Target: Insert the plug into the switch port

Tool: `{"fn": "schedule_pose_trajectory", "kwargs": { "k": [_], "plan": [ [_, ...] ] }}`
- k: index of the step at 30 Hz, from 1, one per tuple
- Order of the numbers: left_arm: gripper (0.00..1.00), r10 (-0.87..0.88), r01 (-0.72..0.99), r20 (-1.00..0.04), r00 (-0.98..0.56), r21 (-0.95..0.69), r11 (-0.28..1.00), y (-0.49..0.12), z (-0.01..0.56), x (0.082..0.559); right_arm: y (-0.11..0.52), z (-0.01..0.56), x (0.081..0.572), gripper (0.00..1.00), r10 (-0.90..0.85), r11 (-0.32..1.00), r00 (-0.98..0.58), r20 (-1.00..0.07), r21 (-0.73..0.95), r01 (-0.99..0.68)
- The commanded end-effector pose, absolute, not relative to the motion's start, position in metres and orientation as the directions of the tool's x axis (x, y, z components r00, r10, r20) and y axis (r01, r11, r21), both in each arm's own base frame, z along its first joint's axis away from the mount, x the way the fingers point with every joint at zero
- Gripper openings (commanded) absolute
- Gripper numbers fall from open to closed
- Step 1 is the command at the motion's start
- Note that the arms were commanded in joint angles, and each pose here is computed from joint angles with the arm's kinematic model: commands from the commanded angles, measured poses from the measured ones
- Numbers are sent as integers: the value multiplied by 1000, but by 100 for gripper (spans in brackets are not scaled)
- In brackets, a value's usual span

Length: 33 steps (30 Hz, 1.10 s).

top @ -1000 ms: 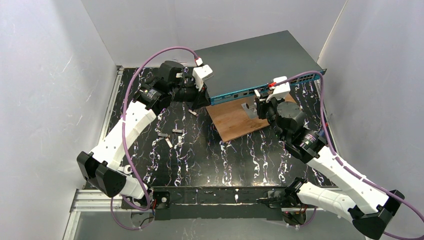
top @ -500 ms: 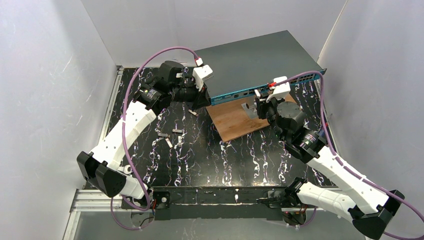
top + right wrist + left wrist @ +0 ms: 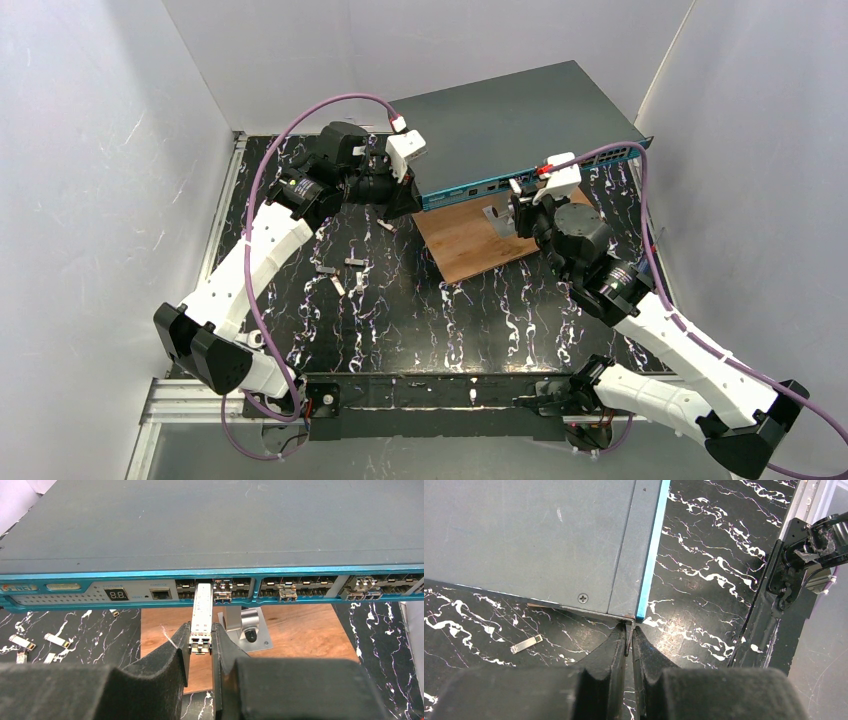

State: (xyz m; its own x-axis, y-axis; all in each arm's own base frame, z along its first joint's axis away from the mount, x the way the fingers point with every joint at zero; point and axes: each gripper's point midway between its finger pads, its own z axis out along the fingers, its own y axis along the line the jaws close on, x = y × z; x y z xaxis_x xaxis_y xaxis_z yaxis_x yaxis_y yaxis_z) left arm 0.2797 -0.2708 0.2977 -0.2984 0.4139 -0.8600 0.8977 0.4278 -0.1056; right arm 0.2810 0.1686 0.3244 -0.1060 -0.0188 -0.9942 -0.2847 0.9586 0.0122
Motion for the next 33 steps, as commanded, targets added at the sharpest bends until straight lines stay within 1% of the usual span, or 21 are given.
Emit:
{"fn": "schedule_pose_trajectory", "kwargs": {
  "k": [1, 15, 33],
  "plan": [
    [0, 410, 923, -860, -304, -160, 349, -274, 308, 249, 164, 360, 280, 1, 48, 961, -26, -999, 53, -272],
    [0, 414, 922, -855, -311, -165, 351, -274, 305, 249, 168, 364, 280, 1, 58, 954, -17, -998, 61, -294],
    [0, 418, 923, -854, -310, -164, 349, -274, 303, 249, 164, 368, 280, 1, 65, 958, -9, -998, 65, -278]
  ]
}}
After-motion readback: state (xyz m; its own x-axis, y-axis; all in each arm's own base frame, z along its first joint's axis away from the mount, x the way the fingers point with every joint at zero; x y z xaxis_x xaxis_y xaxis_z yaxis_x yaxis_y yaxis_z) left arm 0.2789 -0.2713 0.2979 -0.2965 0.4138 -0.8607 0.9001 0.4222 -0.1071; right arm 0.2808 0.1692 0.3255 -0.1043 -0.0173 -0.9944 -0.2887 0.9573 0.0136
